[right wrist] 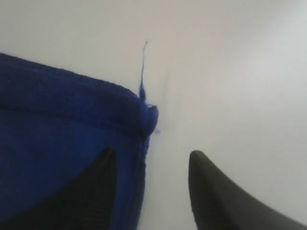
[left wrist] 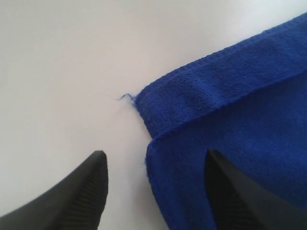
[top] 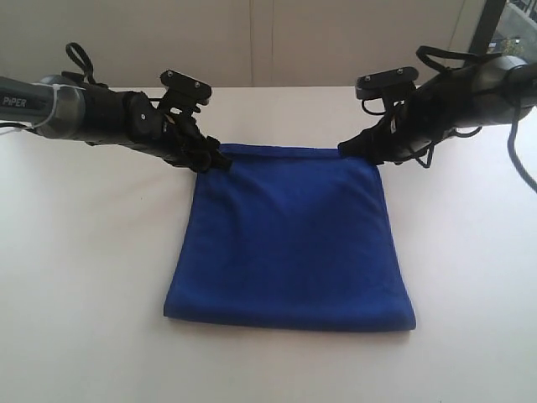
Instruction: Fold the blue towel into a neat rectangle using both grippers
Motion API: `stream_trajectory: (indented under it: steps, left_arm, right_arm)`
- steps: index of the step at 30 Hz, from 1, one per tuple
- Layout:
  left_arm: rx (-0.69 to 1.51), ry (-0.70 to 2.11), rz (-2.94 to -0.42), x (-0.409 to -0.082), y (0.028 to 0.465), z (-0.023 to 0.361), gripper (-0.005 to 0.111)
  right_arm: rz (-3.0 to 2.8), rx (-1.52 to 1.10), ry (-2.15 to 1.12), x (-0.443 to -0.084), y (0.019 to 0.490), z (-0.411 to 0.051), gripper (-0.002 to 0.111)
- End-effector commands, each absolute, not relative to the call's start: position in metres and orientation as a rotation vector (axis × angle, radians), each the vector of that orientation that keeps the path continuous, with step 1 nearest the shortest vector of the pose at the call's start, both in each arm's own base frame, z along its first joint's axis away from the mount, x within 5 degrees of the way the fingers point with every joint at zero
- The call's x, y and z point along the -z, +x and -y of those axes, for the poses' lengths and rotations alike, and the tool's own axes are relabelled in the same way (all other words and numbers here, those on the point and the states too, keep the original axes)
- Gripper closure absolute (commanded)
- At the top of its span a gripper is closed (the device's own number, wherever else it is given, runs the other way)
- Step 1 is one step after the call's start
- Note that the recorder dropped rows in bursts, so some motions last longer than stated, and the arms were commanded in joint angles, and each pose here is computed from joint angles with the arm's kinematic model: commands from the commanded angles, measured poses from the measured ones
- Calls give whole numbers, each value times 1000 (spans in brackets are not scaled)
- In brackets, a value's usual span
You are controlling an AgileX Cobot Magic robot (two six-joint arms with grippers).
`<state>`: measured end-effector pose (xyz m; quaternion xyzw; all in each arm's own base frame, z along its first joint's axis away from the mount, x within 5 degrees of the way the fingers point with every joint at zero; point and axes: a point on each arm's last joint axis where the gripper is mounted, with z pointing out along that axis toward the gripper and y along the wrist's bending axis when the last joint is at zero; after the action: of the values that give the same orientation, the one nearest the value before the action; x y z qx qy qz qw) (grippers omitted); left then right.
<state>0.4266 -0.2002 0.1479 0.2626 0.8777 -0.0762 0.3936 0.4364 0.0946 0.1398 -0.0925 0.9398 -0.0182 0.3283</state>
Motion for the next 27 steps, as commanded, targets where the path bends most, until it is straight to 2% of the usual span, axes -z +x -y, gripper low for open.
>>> stream_trajectory:
  steps: [1,3,6,9,13,16,23,27]
  left_arm:
    - [209,659,-2218,-169,424,198,43]
    - [219,667,-2224,-178,421,197,44]
    - [238,695,-2262,-189,413,196,48]
    - [257,728,-2299,-203,405,194,58]
    - [282,770,-2362,-218,392,190,85]
    - [303,810,-2422,-227,382,186,106]
    - [368,805,-2562,-248,357,180,107]
    - [383,763,-2622,-248,334,170,107]
  right_arm:
    - [-2470,90,-209,-159,433,-86,64]
    - [-2474,106,-199,-169,430,-84,66]
    - [-2491,138,-182,-185,423,-80,75]
    - [-2516,175,-162,-200,412,-75,89]
    - [-2537,207,-215,-214,390,-71,108]
    - [-2547,195,-223,-219,368,-70,108]
    - [-2570,91,-187,-227,319,-71,108]
    - [-2573,48,-239,-231,294,-77,108]
